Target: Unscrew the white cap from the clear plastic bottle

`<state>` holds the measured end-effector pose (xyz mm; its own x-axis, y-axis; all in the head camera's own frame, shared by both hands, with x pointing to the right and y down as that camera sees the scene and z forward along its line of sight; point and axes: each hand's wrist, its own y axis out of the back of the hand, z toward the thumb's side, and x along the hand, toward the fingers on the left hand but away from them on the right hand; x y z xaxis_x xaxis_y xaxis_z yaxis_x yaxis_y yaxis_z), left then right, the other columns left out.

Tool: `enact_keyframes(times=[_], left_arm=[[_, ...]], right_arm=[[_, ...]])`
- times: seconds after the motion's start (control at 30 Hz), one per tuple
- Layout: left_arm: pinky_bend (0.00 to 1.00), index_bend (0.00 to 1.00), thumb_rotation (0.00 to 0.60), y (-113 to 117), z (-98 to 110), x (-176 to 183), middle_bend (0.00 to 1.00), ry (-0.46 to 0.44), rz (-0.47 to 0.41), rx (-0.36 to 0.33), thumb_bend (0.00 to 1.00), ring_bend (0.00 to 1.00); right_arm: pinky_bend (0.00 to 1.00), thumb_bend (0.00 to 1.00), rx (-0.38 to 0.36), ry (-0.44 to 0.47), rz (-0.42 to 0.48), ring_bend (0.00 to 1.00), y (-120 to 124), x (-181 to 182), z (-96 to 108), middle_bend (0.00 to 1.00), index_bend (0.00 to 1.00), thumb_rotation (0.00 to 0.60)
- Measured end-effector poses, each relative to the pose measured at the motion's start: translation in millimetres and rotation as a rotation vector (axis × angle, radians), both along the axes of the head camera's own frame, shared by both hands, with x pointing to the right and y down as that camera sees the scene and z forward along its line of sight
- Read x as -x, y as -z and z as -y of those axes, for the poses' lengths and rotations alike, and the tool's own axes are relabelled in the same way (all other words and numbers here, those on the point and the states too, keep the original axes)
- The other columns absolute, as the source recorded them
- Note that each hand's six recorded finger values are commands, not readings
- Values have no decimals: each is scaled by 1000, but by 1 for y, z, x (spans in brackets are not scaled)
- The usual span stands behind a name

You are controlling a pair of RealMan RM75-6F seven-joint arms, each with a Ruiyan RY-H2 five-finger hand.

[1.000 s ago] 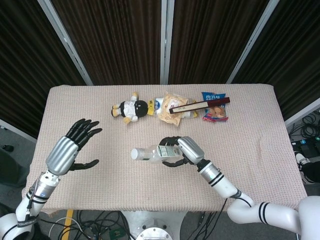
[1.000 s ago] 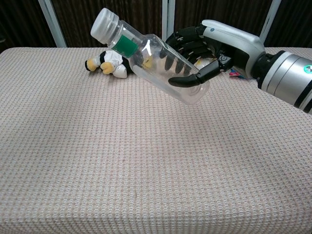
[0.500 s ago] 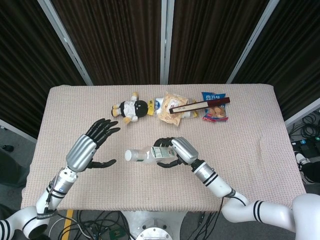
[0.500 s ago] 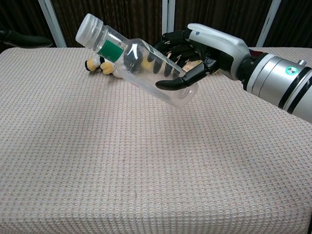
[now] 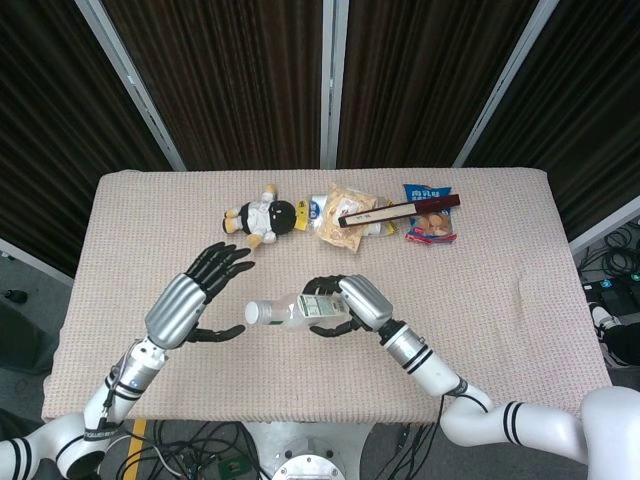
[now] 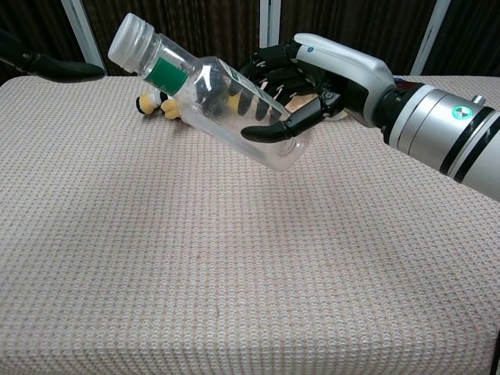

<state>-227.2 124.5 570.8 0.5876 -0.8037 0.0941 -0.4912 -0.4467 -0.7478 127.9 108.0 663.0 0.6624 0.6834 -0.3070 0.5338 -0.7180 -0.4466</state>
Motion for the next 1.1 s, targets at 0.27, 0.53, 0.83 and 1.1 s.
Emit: enact_keyframes(times=[0.27,0.53,0.83,1.1], left_arm=[[7,116,600,2,0,-5,69,0,-14,-1,148,28],[7,116,600,2,0,-8,68,12,-45,8,147,28],[7,116,600,5,2,-9,68,26,-73,11,145,28],[7,114,600,8,1,-8,68,27,-81,19,140,28]], right_arm=[[524,402,5,7,-1,437,0,2,-3,584,686,600],[524,402,8,10,2,437,1,4,-2,583,686,600],[528,402,24,20,0,437,2,8,0,583,687,600],[528,402,42,39,-14,437,2,9,1,583,685,600]])
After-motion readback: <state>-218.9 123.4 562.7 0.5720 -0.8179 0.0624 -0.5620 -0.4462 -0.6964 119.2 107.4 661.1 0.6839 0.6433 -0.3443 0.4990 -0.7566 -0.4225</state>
